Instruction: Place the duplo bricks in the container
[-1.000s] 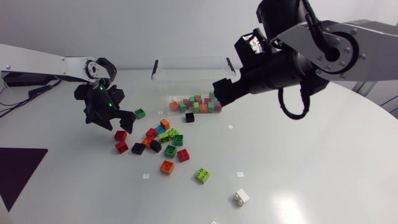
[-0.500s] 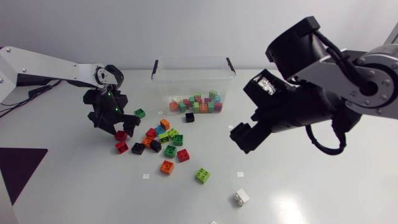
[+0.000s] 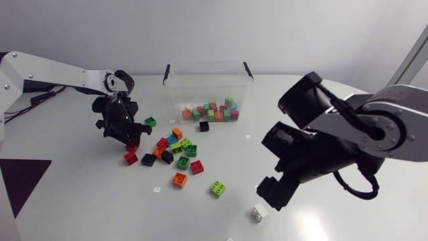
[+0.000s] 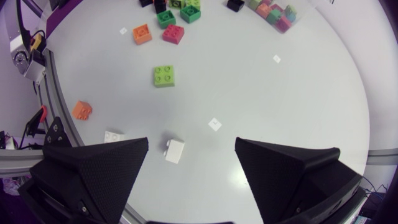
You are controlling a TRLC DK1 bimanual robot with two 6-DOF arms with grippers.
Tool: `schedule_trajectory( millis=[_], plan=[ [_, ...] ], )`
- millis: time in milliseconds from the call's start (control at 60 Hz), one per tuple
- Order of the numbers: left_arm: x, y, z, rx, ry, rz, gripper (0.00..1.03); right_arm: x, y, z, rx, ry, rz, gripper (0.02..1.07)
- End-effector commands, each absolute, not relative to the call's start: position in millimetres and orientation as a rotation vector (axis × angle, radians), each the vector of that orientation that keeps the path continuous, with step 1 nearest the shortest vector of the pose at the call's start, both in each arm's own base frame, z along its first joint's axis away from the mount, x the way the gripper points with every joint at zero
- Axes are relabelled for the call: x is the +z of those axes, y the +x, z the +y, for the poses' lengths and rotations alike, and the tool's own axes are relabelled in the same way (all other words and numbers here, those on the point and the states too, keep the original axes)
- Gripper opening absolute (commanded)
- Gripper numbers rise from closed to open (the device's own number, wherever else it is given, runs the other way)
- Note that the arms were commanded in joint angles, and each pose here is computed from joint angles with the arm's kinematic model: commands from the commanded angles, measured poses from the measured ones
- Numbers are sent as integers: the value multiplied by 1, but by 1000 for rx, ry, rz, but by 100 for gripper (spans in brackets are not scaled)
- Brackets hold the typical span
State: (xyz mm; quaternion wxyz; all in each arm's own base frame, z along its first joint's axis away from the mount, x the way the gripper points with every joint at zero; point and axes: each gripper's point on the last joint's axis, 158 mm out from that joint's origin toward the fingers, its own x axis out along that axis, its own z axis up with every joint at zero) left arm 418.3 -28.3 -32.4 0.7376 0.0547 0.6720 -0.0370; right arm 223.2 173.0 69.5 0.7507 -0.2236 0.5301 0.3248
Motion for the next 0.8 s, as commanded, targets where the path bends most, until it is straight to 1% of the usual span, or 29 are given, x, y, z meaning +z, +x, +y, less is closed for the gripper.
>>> schedule_trajectory(
  millis=[0,283,350,483,550,600,667,700,783],
  plan=[
    [-24,419,-24,-54,105,1464,25,43,205,169,736,-522,1248,102],
    [29,424,-27,-64,104,1365,25,15,196,171,738,-546,1319,102],
    [42,425,-31,-74,103,1338,25,8,195,171,731,-550,1333,99],
    [70,428,-46,-119,88,1275,25,-5,195,169,715,-559,1360,99],
    [89,430,-61,-179,71,1231,25,-11,195,168,707,-564,1375,98],
    [100,431,-70,-204,76,1204,25,-15,195,168,704,-564,1387,96],
    [111,432,-77,-225,73,1176,25,-18,194,168,699,-568,1396,95],
    [117,433,-81,-236,71,1160,25,-21,194,167,696,-569,1401,93],
    [130,436,-89,-263,66,1126,25,-26,193,167,687,-576,1407,93]
  ],
)
